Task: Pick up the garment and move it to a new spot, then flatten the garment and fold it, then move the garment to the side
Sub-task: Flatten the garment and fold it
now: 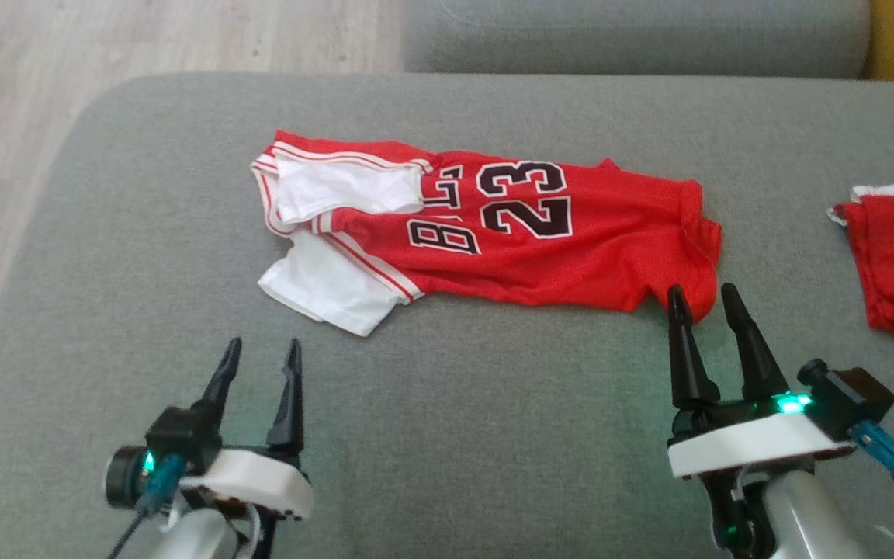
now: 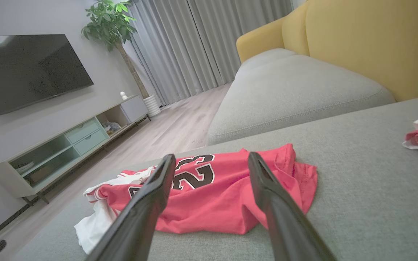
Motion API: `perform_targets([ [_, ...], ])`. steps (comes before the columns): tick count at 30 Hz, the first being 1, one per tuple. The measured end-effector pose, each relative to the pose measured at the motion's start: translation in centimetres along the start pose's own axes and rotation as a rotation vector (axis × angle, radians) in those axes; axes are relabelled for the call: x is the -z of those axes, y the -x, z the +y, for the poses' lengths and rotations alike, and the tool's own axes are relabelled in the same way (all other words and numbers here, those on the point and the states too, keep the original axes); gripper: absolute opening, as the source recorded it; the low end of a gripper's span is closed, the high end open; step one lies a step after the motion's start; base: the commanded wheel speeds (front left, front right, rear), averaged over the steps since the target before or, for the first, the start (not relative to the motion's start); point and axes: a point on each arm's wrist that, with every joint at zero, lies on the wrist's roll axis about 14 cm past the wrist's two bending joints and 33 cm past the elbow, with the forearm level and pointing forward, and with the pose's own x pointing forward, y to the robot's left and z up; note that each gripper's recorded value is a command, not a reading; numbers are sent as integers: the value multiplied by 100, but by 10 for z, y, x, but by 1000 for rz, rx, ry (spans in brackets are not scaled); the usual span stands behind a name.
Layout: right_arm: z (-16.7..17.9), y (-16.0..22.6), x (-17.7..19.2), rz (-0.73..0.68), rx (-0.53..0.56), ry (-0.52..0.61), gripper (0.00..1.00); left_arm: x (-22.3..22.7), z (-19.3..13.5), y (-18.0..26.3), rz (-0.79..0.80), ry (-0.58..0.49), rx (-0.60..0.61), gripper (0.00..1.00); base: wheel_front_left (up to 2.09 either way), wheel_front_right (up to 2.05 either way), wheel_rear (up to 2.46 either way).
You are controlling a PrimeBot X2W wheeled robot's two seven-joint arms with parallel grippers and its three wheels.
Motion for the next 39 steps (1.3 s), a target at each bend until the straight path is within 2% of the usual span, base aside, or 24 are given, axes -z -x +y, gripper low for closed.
perform_targets([
  [4,-6,0,6,17,16,-3,100,23,12,-15,105,-47,-19,100,0,0,0],
  [14,-31,-13,20,45,70,-1,100,46,30,-78,244,-102,-31,100,0,0,0],
  [21,-44,-15,25,57,100,-1,100,70,49,-98,341,-144,-73,100,0,0,0],
  [25,-47,-14,25,57,111,1,100,72,46,-107,363,-148,-59,100,0,0,0],
  [26,-48,-14,24,56,112,1,100,74,44,-107,371,-146,-49,80,0,0,0],
  [27,-48,-14,24,54,112,2,100,75,44,-106,378,-145,-45,29,0,0,0],
  [28,-47,-14,23,51,111,2,100,76,43,-105,382,-143,-43,0,0,0,0],
  [39,-29,-16,7,9,61,9,100,59,47,-84,294,-108,-71,0,0,0,0],
])
